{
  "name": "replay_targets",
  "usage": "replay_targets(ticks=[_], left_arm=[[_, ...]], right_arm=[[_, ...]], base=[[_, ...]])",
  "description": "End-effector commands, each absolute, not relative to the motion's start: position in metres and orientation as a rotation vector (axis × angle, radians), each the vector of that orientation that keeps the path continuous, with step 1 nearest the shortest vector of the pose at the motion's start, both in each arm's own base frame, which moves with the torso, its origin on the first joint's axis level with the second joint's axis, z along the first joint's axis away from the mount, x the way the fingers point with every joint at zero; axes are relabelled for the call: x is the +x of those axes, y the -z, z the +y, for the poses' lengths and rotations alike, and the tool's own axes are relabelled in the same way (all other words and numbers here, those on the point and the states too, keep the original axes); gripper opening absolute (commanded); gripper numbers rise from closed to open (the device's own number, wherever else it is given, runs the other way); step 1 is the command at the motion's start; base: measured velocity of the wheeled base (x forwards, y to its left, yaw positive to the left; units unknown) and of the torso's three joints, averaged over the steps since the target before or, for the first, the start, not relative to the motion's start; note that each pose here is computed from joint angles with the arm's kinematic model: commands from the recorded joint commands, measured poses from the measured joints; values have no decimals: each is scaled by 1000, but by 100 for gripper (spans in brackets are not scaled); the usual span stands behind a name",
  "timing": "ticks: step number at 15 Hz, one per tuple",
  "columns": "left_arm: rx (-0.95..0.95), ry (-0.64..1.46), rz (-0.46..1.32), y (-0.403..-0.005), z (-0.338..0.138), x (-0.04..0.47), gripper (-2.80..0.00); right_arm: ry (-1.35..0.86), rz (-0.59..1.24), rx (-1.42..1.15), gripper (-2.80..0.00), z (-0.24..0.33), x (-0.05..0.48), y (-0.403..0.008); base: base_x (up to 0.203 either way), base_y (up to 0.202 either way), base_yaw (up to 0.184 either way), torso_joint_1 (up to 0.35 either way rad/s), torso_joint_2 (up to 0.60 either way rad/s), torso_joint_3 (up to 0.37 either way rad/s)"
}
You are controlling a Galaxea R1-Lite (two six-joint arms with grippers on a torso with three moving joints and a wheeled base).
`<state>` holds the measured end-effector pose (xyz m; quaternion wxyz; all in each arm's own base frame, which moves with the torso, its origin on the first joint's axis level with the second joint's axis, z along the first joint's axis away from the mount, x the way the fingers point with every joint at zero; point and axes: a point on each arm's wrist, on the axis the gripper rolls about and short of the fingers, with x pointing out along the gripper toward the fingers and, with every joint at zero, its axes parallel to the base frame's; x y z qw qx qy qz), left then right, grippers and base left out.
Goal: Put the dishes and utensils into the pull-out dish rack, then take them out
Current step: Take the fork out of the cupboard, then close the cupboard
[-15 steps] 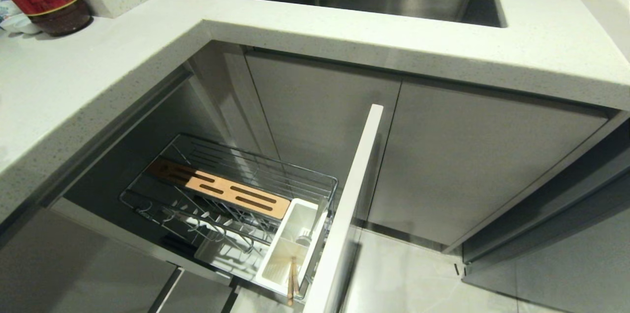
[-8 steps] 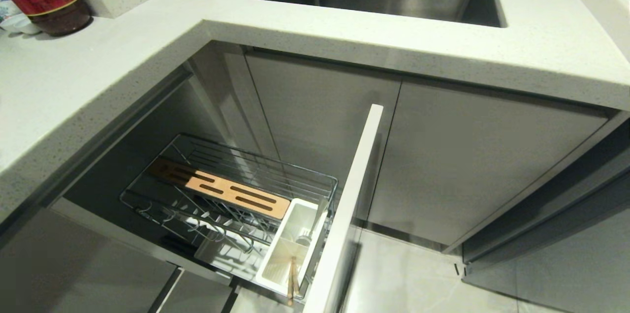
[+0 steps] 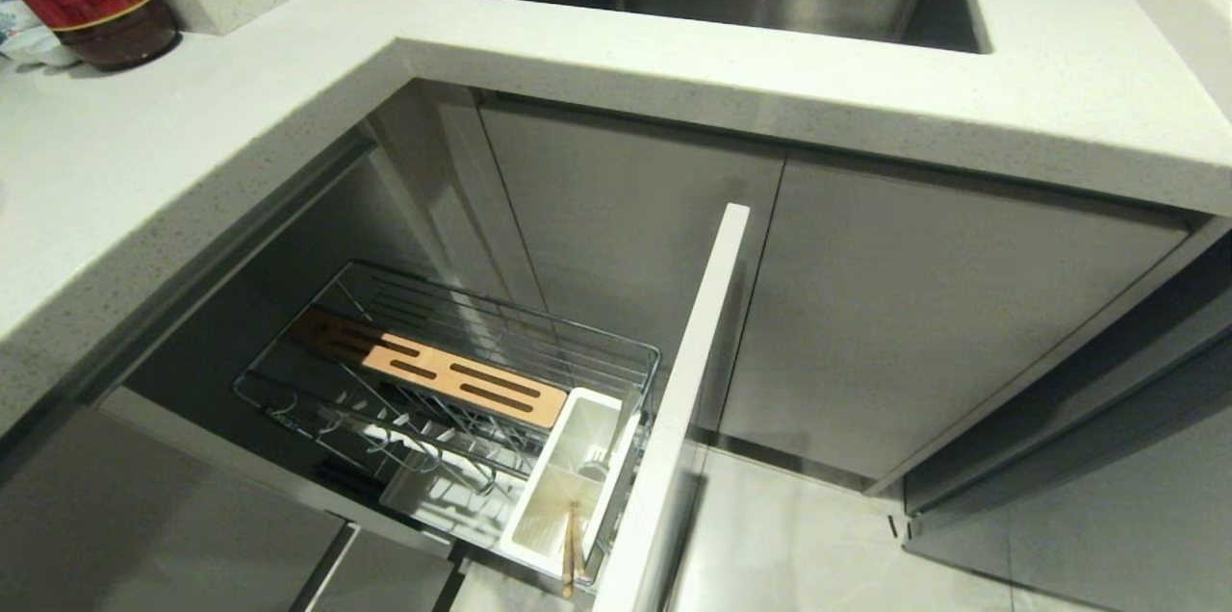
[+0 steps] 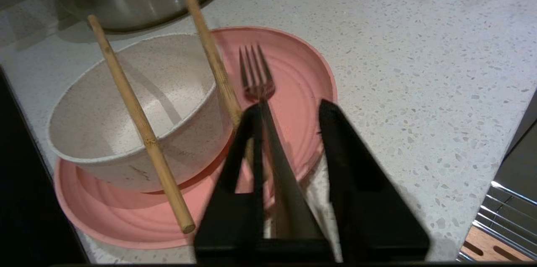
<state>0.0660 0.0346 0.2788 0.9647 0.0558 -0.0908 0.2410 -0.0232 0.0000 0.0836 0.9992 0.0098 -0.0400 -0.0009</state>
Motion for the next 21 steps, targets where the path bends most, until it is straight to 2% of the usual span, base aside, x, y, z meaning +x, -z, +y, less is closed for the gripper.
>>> replay_targets(ticks=[1, 6, 11, 12, 16, 19, 21], left_arm=[[116, -490, -194, -281, 35, 66, 0], [121, -490, -218, -286, 34, 65, 0], [104, -482, -338, -314, 28, 53, 0], [107, -479, -355, -319, 27, 52, -280], [120, -415, -537, -372, 17, 37, -280], [43, -332, -652, -417, 12, 30, -280], [-67, -254, -652, -443, 10, 31, -280]], right_arm=[[2, -53, 20, -280, 0, -21, -76], [3, -54, 20, -280, 0, -21, -76], [1, -52, 20, -280, 0, -21, -76], [2, -53, 20, -280, 0, -21, -76], [2, -54, 20, -280, 0, -21, -76], [2, -54, 20, -280, 0, -21, -76], [2, -54, 20, -280, 0, -21, -76]], base=[[0, 0, 0, 0, 0, 0], [0, 0, 0, 0, 0, 0], [0, 0, 0, 0, 0, 0], [0, 0, 0, 0, 0, 0], [0, 0, 0, 0, 0, 0], [0, 0, 0, 0, 0, 0], [0, 0, 0, 0, 0, 0]])
